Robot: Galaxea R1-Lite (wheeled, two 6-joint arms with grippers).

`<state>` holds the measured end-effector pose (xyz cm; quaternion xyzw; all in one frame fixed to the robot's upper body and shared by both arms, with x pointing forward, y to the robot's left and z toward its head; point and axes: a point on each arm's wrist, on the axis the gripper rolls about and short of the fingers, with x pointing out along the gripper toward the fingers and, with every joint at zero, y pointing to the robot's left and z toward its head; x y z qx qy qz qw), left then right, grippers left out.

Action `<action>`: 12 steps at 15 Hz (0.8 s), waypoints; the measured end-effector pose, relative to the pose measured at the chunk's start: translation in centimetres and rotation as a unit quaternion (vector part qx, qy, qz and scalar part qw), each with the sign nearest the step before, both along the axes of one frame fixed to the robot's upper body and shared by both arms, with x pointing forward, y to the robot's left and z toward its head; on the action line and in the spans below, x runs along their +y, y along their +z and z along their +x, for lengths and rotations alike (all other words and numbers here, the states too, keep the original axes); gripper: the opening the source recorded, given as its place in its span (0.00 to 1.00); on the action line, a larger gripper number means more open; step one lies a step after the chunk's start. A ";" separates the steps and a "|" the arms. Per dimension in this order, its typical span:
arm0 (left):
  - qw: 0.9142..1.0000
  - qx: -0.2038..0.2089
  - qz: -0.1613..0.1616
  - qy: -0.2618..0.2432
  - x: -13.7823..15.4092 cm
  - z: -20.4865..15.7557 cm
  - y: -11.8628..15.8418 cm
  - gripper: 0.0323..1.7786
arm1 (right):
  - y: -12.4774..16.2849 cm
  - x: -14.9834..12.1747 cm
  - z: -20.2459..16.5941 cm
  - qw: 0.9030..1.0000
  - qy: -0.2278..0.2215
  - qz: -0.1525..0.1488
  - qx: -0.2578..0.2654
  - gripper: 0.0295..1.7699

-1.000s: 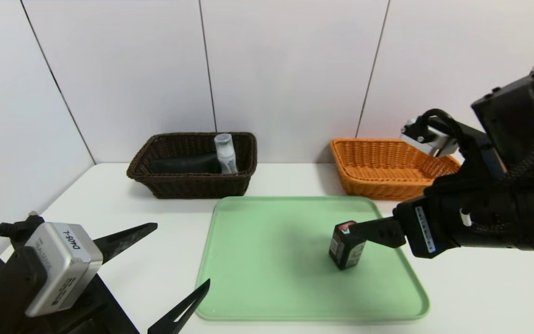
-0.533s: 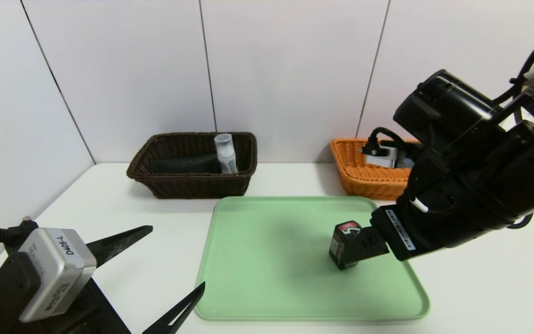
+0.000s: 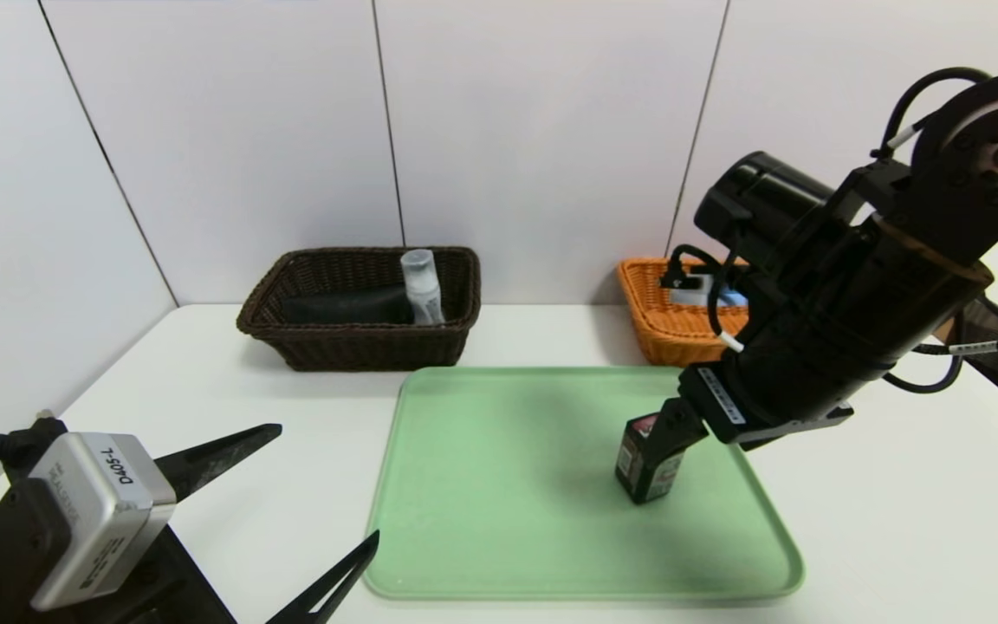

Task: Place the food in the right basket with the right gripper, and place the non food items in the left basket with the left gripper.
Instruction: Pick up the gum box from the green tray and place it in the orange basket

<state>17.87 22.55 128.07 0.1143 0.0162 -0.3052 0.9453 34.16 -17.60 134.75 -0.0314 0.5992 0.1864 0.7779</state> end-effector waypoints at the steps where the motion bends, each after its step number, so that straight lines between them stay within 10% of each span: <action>1: 1.000 0.000 0.000 0.000 0.0 0.0 0.0 0.95 | -0.3 0.2 0.3 1.000 0.001 -0.002 0.005 0.96; 12: 1.000 0.000 0.000 0.001 0.3 -0.2 -0.1 0.95 | -4.5 1.9 3.6 0.998 0.017 -0.059 0.007 0.96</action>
